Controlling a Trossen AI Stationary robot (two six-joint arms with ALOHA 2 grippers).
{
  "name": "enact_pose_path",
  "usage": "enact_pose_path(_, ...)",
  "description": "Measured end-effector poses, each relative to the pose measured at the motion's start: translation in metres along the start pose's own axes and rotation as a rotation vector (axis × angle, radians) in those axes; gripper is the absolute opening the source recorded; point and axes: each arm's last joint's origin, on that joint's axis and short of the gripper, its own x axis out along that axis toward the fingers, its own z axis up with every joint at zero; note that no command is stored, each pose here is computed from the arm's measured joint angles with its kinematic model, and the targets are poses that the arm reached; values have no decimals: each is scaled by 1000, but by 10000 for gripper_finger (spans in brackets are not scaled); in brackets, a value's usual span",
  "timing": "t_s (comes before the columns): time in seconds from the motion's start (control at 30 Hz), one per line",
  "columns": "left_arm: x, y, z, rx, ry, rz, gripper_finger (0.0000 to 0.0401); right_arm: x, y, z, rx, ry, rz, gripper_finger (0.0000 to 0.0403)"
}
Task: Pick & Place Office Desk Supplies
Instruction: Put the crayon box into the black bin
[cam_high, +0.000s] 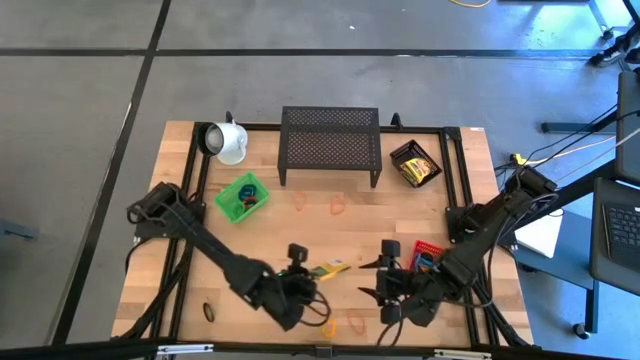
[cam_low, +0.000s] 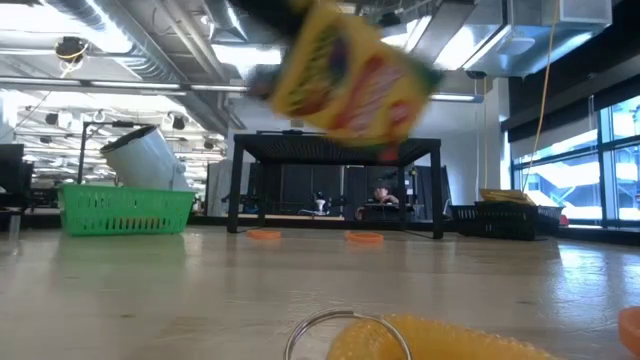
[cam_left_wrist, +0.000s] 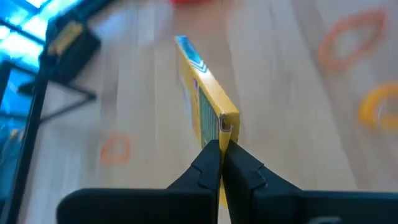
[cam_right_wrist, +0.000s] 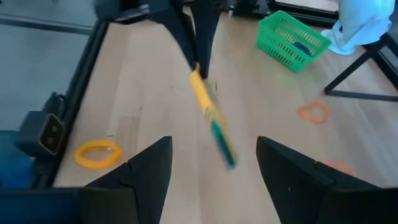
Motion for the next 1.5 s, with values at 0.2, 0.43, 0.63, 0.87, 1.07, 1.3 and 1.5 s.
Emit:
enact_pose_path(0.2, 12, 13, 20, -35, -131, -63, 3, 6, -4, 3, -36, 26, 60, 236)
enact_pose_path(0.43, 18, 23, 32, -40, -222, -79, 3, 9, -4, 8, -36, 29, 161, 236)
enact_pose_path(0.63, 17, 24, 38, 13, -278, -68, 3, 12, -7, 9, -30, 32, 150, 236)
enact_pose_path(0.87, 15, 22, 40, 38, -299, -67, 3, 13, -7, 9, -24, 52, 190, 236)
enact_pose_path(1.07, 13, 20, 40, 2, -302, -77, 3, 12, -5, 8, -23, 83, 271, 236)
enact_pose_path(1.3, 10, 19, 44, -43, -348, -84, 3, 12, -4, 8, 26, 98, 289, 232)
enact_pose_path(1.5, 8, 17, 47, -55, -373, -89, 3, 13, -6, 7, 86, 116, 279, 191)
